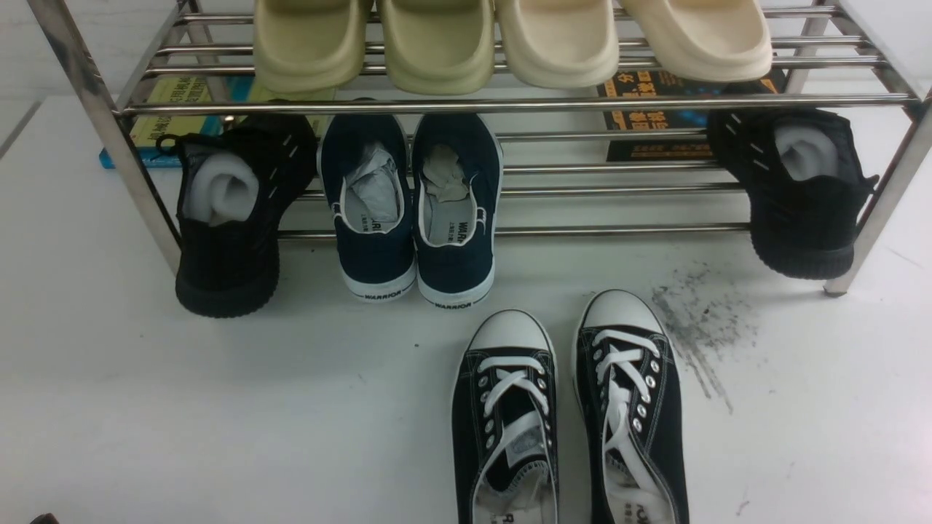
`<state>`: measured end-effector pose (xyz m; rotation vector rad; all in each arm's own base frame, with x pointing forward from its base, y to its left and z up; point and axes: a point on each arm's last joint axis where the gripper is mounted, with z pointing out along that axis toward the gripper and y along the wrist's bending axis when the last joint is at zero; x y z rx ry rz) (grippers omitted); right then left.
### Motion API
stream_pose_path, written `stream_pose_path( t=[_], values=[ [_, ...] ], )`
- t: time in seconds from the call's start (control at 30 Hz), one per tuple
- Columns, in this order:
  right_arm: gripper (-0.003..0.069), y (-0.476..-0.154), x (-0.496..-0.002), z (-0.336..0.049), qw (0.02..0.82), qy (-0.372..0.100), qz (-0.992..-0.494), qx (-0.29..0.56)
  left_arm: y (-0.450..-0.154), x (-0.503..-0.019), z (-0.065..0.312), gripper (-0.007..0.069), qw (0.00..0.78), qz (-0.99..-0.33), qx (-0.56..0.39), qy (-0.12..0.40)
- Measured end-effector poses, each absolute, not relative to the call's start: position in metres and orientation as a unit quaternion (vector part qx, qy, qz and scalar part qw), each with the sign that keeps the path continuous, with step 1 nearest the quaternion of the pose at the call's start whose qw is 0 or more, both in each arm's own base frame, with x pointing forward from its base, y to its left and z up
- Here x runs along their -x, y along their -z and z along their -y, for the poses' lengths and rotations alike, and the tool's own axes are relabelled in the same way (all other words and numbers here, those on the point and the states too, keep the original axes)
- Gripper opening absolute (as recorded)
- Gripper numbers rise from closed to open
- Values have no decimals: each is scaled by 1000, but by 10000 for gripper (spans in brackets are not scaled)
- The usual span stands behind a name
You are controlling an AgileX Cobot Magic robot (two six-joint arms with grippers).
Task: Take the shoes off the shelf with your hand on the white table.
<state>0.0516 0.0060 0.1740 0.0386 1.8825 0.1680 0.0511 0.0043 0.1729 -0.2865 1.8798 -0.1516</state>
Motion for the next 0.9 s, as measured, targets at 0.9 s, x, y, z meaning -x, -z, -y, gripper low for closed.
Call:
stream_pose_path(
  t=[0.9],
  values=[
    [165,-174,-52,-6,586,-72,-807,-17,-173,-51,-4,242,579,-804,122,65]
  ],
)
